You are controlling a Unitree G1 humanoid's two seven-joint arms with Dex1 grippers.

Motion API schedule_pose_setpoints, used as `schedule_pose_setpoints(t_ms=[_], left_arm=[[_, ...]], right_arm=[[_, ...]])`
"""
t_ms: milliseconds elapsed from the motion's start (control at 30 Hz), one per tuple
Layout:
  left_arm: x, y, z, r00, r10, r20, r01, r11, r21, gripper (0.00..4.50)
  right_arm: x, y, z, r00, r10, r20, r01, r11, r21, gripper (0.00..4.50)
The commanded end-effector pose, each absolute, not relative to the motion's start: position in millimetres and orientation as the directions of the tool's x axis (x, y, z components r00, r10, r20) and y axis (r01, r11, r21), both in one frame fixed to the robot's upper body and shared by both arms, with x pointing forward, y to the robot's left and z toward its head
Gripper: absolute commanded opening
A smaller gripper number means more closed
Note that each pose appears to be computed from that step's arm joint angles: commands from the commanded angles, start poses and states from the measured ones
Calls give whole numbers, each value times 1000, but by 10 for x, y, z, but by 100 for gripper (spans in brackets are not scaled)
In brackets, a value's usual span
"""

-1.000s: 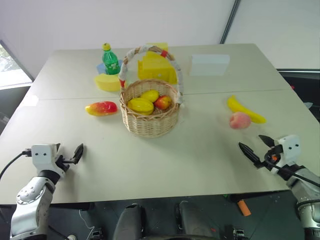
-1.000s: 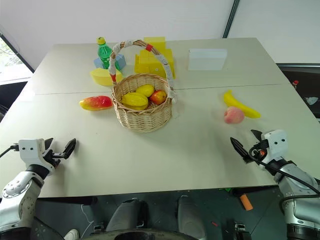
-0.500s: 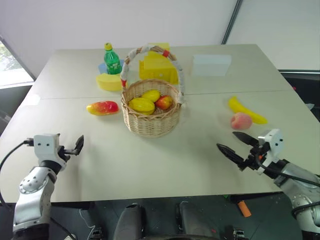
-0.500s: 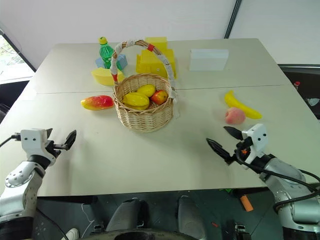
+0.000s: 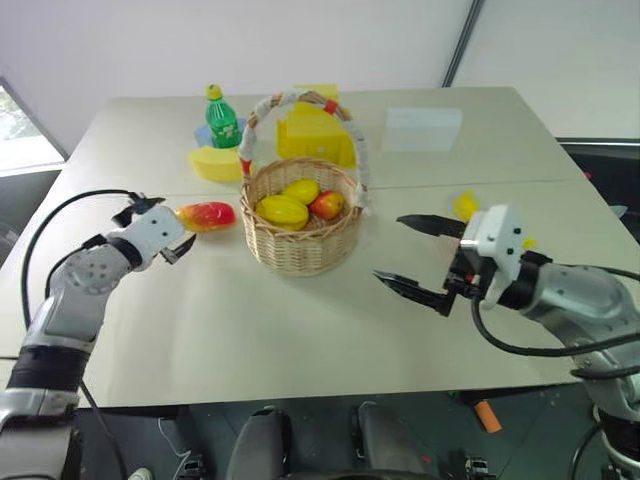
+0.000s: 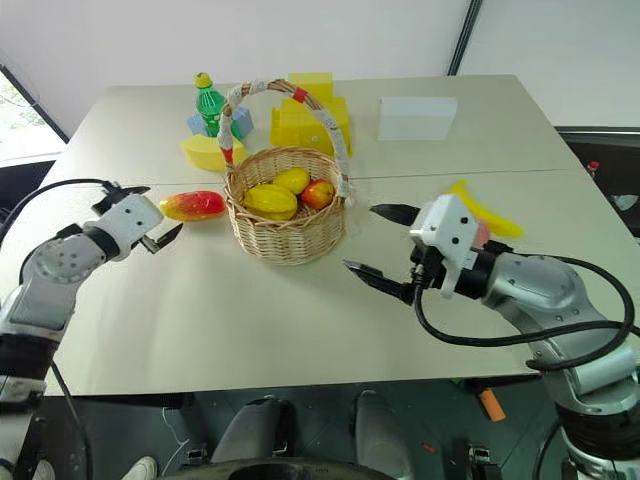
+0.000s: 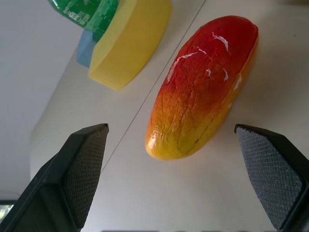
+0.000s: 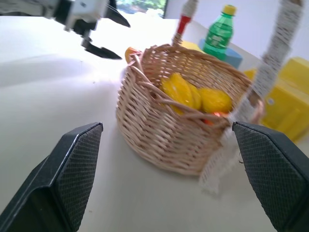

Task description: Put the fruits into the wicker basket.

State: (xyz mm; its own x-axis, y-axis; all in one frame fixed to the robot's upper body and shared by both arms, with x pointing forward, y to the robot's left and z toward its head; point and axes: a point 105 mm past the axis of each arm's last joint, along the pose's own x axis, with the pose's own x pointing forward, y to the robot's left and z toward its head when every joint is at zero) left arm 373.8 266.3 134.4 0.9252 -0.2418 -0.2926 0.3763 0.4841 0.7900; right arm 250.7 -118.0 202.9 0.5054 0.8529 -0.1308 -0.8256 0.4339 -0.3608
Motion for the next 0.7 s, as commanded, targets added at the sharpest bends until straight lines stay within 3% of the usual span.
schedule_pose_setpoints(t_ms=[33,400,500,633,700], left_arm=[[3857,2617,1441,922,-249,-298,381,438,814,448],[4162,2490,1379,909,-224,-350,413,392,822,448],[4193,2484,1452,919,-235,-315,388,417,822,372],[4187,2518,1429,917,-228,-326,394,412,822,186],[4184,2564,1441,923,-212,-320,382,423,822,165]], right_arm=[[2469,-1136,2100,485,866,-125,-819,398,-414,448],[2449,-1003,2039,450,883,-132,-828,357,-433,448],[2449,-989,2031,452,883,-127,-826,360,-433,450],[2442,-963,2023,449,886,-120,-827,361,-430,450],[2443,-948,2025,447,887,-116,-828,361,-430,450]])
